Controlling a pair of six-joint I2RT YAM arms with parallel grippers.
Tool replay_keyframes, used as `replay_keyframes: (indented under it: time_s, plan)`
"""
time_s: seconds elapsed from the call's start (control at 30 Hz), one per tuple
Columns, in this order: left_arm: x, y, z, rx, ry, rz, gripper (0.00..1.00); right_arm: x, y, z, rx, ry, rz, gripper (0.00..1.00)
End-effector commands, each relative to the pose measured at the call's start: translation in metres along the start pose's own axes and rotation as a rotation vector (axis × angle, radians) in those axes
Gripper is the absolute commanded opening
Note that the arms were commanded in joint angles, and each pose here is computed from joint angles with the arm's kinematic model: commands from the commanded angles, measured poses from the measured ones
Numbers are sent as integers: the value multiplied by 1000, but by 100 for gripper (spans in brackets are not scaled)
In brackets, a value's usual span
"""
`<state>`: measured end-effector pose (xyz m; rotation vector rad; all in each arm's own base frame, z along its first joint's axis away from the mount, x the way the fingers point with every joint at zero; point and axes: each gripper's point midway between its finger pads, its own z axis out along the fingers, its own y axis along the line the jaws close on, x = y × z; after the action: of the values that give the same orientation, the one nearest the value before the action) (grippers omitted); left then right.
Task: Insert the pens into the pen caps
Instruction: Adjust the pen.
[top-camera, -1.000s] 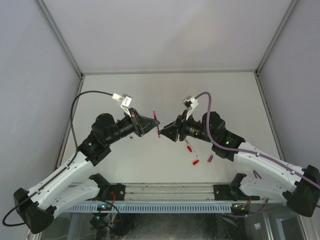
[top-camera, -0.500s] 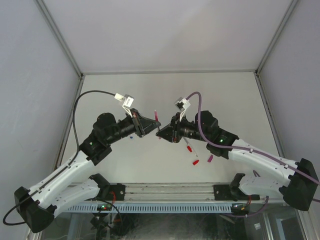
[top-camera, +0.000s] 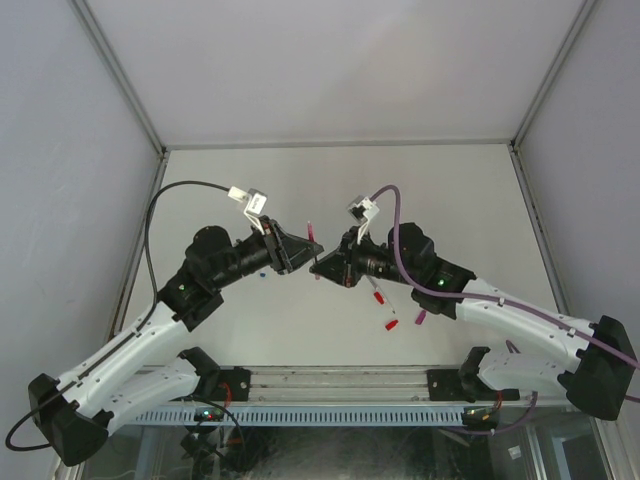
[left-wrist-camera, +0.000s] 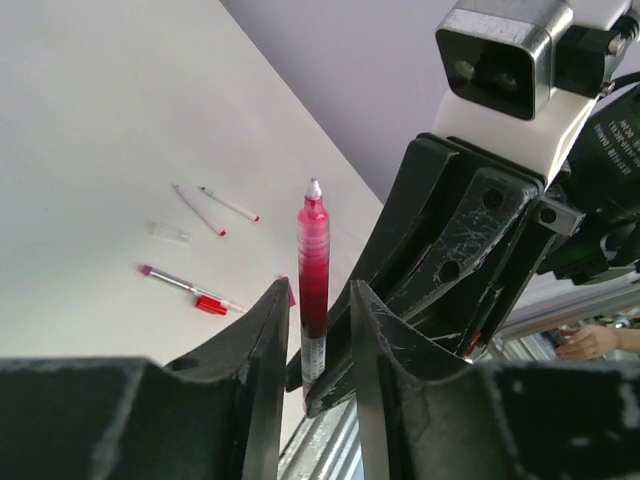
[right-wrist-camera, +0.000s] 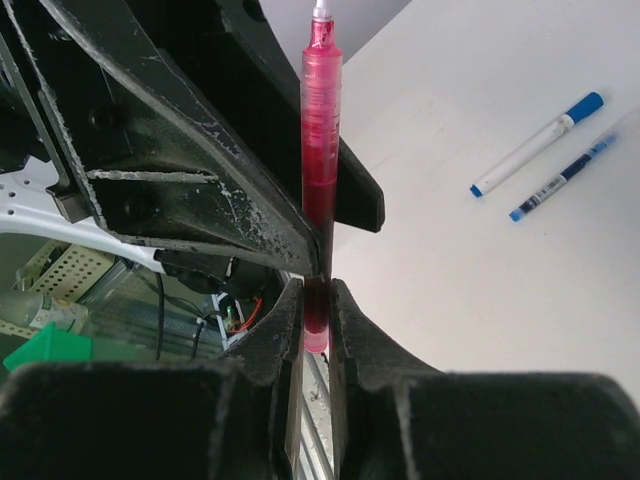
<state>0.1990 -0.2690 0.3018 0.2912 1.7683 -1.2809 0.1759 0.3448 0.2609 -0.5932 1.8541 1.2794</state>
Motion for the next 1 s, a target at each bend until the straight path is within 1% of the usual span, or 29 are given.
replay_keyframes:
  time_s: [0.0,0.07,0.17,0.4,0.57,0.67,0.8,0.83,0.97]
  plan:
    - [-24,-25,-3,80,-73,8,38,-41,29,-6,-70,-130,-35,0]
    - [-22,-25,-3,83,-69,3,40,-47,29,-8,-61,-150,-44,0]
    - [-18,-22,-3,81,-64,-2,41,-53,29,-10,-50,-169,-61,0]
    - [-13,-22,-1,92,-54,-12,37,-62,32,-10,-57,-198,-67,0]
    - [-7,-23,4,101,-30,-17,29,-66,32,-11,-49,-219,-66,0]
    - [-4,-23,6,102,-26,-18,16,-68,31,-14,-36,-228,-67,0]
    - [-4,-23,6,95,-27,-12,3,-69,28,-15,-20,-232,-65,0]
    - [-4,-21,6,86,-26,-12,1,-69,29,-16,-23,-235,-66,0]
    - [-2,-9,5,20,-18,2,0,-68,28,-15,-20,-231,-68,0]
